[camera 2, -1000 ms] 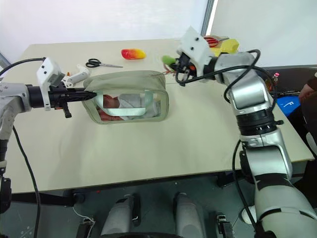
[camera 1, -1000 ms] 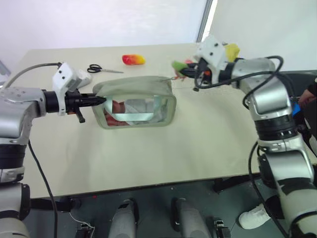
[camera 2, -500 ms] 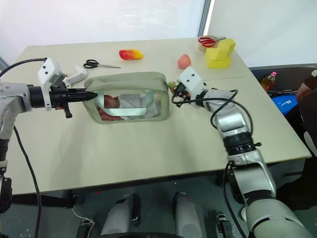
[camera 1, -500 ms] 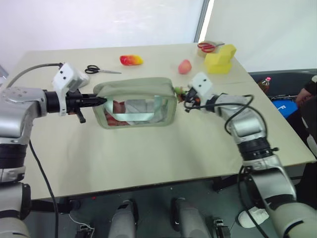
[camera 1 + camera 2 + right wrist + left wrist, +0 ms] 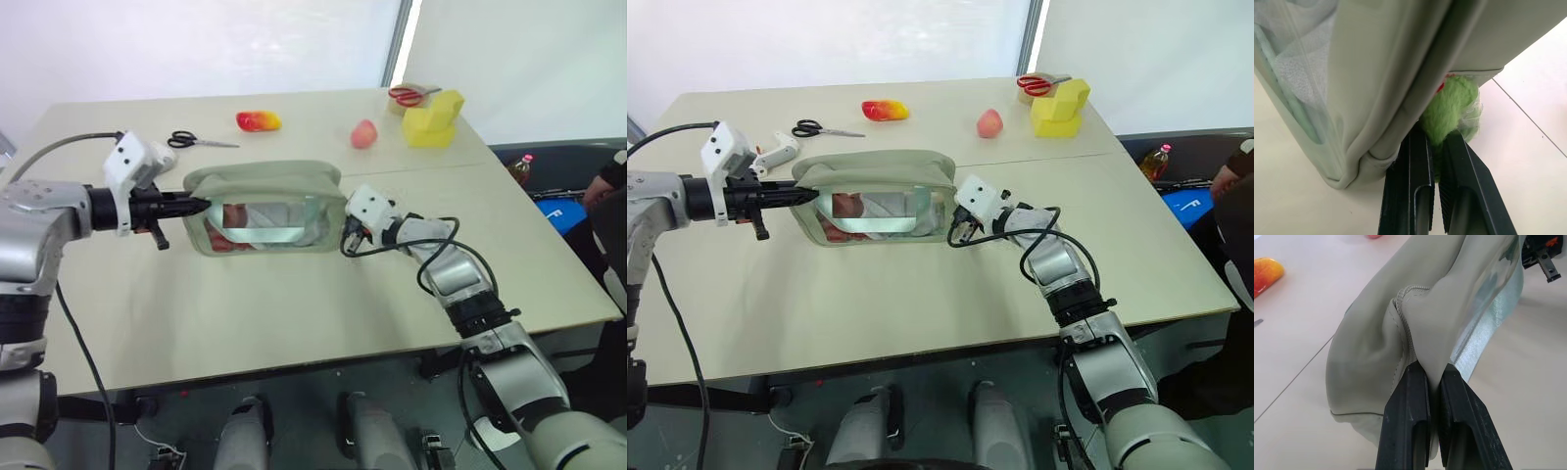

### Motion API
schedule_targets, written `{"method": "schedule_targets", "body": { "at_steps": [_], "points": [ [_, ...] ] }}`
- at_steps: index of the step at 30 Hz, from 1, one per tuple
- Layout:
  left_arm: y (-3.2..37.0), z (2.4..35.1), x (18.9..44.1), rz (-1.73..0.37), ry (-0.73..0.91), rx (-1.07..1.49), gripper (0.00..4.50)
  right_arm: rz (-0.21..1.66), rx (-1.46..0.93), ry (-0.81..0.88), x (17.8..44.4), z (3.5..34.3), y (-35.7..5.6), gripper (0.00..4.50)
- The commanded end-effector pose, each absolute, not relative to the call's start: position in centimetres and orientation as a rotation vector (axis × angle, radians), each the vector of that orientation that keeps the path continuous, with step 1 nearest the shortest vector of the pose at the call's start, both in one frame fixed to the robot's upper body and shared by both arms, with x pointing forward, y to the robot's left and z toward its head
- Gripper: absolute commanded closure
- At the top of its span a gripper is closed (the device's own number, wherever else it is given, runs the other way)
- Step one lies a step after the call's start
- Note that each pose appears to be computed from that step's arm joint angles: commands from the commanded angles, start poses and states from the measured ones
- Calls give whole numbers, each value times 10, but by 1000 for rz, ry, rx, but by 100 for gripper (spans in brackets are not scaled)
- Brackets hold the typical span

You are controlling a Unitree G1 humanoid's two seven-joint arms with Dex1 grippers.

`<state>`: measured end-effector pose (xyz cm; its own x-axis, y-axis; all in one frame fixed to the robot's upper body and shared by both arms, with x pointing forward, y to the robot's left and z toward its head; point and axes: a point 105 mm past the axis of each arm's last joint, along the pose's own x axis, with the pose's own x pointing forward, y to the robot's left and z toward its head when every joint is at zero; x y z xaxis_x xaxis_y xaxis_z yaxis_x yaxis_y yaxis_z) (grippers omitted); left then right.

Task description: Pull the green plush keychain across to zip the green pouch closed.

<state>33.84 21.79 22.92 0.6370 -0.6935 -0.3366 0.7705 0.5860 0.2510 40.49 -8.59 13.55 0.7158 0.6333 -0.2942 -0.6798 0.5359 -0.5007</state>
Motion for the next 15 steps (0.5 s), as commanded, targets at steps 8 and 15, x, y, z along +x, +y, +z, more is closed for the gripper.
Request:
{"method": "schedule_targets", "body": {
  "at_steps": [8,15],
  "points": [
    [229,255,339,-818,142,384,137,919,-488,70,383,216,-113,45],
    [248,265,332,-794,157,357,3,1049,-432,62,342,279,-122,0]
  ]
}}
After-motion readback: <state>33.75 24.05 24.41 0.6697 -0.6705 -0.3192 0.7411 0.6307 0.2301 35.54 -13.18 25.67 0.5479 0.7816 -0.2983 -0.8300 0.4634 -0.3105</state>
